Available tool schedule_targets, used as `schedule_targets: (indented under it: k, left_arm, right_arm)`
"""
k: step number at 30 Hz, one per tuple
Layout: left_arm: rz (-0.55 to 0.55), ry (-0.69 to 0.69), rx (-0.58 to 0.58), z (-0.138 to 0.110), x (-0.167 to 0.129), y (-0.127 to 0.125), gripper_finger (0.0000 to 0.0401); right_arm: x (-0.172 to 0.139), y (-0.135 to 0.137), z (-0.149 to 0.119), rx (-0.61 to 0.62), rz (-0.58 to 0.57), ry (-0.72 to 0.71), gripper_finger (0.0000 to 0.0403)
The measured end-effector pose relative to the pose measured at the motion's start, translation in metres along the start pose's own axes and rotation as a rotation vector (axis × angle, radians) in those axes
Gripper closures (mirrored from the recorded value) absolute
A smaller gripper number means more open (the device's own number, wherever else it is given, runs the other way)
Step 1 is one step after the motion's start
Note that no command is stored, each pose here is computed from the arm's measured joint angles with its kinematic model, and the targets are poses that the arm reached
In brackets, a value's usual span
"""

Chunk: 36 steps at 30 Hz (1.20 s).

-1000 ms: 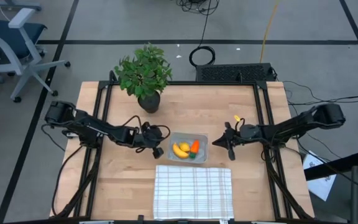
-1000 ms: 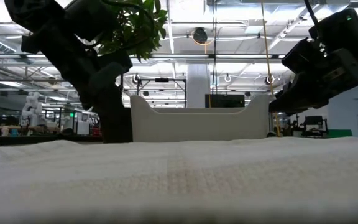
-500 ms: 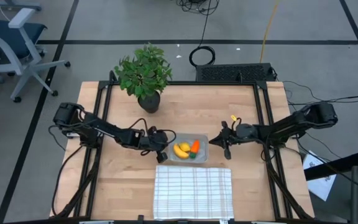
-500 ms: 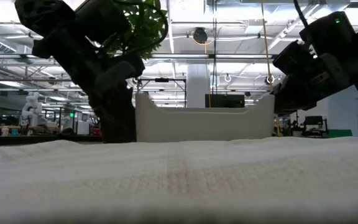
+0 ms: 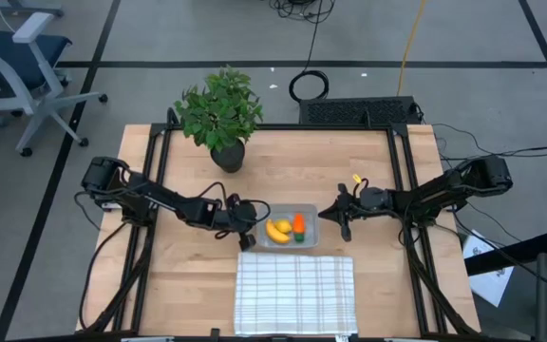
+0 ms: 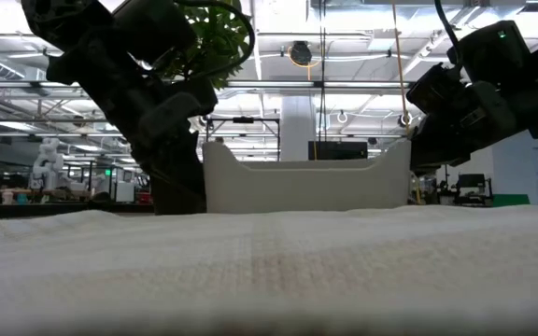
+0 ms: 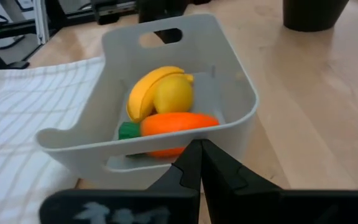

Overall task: Pick and placing Produce into tupperware
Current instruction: Adjust the gray basket

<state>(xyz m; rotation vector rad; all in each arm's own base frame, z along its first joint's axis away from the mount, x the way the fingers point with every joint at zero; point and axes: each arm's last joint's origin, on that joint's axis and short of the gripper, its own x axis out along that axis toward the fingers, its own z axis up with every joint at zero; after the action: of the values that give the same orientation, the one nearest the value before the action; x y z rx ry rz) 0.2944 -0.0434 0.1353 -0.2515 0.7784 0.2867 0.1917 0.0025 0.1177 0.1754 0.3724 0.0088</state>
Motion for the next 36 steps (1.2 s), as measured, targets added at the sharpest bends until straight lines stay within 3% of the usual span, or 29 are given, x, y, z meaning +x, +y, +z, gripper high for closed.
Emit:
schedule_targets:
  k: [36]
  left_arm:
    - [0.037, 0.044, 0.039, -0.0031, 0.0001, 0.0048, 0.0401]
  right_arm:
    - [-0.0046, -0.0010, -0.0028, 0.041, 0.002, 0.067, 0.0403]
